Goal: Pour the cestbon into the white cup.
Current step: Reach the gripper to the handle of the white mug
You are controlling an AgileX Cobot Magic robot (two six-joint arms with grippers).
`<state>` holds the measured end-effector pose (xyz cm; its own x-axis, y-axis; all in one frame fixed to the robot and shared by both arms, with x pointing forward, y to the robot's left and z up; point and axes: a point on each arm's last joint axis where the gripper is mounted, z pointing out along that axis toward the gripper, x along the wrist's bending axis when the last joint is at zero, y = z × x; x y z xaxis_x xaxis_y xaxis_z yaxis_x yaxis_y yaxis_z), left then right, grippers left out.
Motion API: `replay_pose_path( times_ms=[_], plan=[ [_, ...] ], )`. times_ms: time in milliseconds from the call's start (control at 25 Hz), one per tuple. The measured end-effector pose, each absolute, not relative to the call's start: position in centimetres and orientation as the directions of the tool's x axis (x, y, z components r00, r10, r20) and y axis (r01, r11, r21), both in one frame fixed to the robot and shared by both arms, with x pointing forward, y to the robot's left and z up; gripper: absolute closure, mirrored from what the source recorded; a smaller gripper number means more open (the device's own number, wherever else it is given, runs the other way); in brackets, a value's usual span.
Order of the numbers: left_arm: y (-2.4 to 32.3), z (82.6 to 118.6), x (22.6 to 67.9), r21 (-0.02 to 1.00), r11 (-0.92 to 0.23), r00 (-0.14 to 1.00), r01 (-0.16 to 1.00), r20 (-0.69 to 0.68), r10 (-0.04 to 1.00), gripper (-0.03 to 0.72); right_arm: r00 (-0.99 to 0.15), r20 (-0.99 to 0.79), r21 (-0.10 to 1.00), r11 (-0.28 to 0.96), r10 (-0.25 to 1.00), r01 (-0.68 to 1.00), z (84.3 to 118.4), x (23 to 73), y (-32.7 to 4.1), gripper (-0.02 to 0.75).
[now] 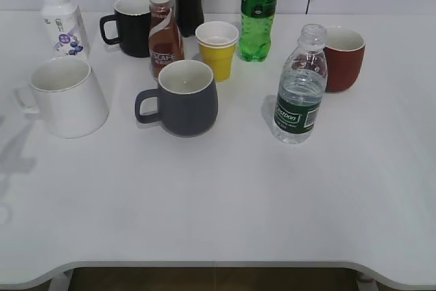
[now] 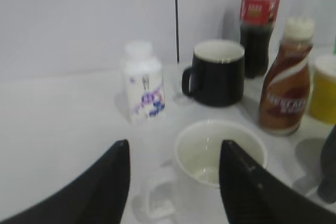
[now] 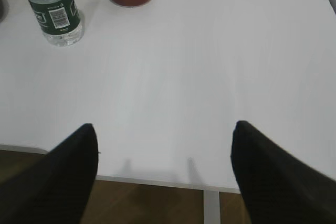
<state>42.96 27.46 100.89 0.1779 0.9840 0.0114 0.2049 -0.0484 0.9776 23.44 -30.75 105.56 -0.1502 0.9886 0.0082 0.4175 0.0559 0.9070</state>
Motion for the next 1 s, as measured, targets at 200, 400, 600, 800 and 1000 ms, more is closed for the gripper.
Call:
replay_pose_path(
  times_ms=[200, 400, 600, 800, 1000],
  plan=[
    [28.1, 96.7, 45.3, 0.946, 0.005, 0.115, 0.325, -0.044, 0.992, 0.298, -0.151, 0.009, 0.907, 0.055, 0.989, 0.418, 105.6, 23.4, -30.7, 0.146],
    [28.3, 93.5, 46.4, 0.938, -0.001, 0.112, 0.347, -0.041, 0.993, 0.300, -0.151, 0.009, 0.907, 0.055, 0.989, 0.418, 105.6, 23.4, -30.7, 0.146],
    [28.1, 92.3, 47.6, 0.978, -0.030, 0.138, 0.204, 0.002, 0.990, 0.300, -0.151, 0.009, 0.907, 0.055, 0.989, 0.418, 105.6, 23.4, -30.7, 0.146],
    [28.3, 91.2, 48.0, 0.981, -0.022, 0.119, 0.192, -0.001, 0.993, 0.301, -0.151, 0.009, 0.907, 0.055, 0.989, 0.418, 105.6, 23.4, -30.7, 0.146],
    [28.3, 90.4, 48.2, 0.978, -0.020, 0.111, 0.209, -0.003, 0.994, 0.309, -0.151, 0.009, 0.907, 0.055, 0.989, 0.418, 105.6, 23.4, -30.7, 0.146]
  ],
)
